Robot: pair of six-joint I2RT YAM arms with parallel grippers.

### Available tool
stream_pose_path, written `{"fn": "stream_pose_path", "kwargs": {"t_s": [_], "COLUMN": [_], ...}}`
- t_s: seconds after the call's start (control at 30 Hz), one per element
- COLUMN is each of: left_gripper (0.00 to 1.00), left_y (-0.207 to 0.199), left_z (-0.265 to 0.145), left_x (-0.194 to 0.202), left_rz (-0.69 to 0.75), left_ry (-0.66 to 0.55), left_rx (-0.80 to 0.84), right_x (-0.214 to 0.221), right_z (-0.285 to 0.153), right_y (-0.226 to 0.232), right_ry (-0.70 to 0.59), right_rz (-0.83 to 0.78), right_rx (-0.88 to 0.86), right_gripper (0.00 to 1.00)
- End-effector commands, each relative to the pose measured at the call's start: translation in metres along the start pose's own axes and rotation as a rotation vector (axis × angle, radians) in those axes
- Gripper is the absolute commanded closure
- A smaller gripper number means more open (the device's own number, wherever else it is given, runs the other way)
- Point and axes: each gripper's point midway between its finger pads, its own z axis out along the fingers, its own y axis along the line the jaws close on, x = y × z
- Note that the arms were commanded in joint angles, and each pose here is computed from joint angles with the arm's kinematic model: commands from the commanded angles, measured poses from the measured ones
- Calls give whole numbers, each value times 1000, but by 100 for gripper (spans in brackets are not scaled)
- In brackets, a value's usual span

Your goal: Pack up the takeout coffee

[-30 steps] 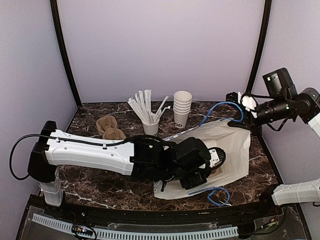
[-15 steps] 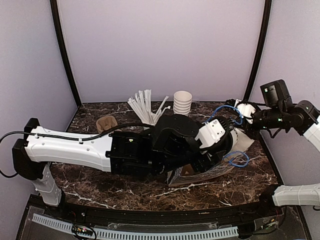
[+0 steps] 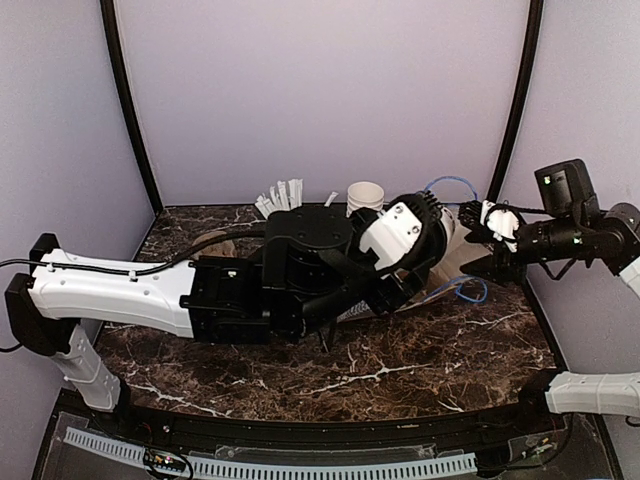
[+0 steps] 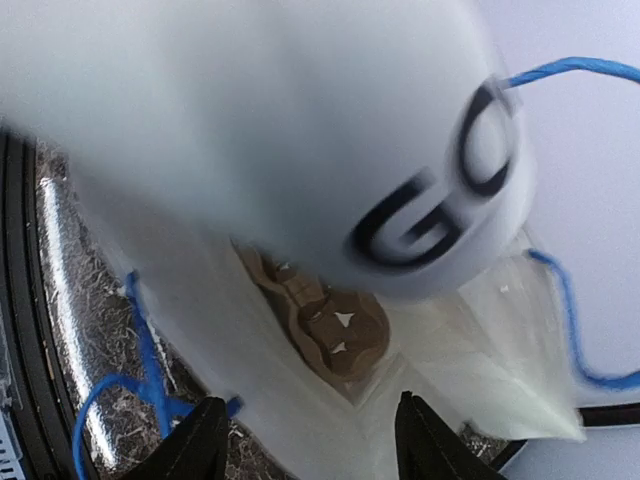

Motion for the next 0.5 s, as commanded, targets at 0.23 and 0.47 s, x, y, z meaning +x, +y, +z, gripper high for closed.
{"fn": "stream_pose_path", "kwargs": {"t_s": [0.23, 0.47], "left_gripper": [88, 88], "left_y": [56, 72], "left_z": [-35, -48], "left_x": [-21, -23], "left_rz": [-39, -40], "left_ry": [-23, -28], "left_rx": [-135, -181], "right_x": [-1, -18], "right_z": [12, 9], "right_y": [29, 14], "right_ry": [-44, -54], "right_rz": [1, -24], "right_rx": [-153, -116], "right_gripper": [41, 34]}}
